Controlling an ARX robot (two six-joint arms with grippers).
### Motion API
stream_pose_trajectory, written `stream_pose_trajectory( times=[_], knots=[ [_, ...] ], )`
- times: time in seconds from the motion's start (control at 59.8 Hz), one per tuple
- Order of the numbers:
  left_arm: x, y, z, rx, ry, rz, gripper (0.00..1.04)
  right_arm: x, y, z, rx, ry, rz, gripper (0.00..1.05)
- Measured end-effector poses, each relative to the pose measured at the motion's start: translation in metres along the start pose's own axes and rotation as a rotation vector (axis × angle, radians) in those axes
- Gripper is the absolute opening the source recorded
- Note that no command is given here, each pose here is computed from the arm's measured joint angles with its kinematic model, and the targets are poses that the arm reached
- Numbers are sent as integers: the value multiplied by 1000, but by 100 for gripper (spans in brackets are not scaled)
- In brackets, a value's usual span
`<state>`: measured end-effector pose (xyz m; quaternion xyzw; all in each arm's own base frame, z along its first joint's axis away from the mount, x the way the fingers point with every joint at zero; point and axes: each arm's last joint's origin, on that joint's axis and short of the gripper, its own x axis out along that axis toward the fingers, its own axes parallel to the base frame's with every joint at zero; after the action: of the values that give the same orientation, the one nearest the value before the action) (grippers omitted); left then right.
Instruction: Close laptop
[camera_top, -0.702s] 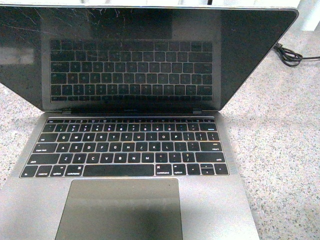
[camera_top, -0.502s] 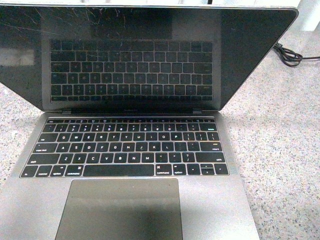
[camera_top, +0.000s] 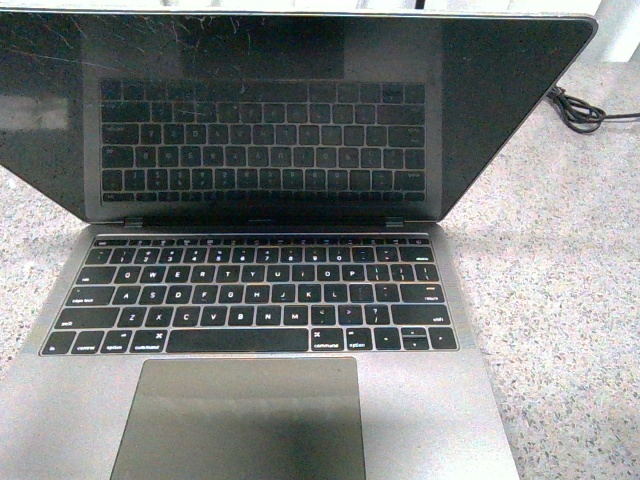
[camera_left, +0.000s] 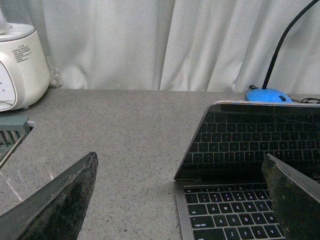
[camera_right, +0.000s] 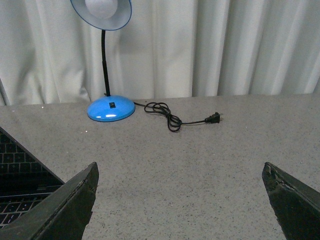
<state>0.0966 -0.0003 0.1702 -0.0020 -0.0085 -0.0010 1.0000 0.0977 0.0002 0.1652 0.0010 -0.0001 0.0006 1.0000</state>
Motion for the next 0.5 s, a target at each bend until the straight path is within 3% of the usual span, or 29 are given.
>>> stream_pose_trajectory(
  times=[0.502],
  knots=[
    [0,0,0,0,0,0,98,0,0,0,0,0,0,96]
  ],
)
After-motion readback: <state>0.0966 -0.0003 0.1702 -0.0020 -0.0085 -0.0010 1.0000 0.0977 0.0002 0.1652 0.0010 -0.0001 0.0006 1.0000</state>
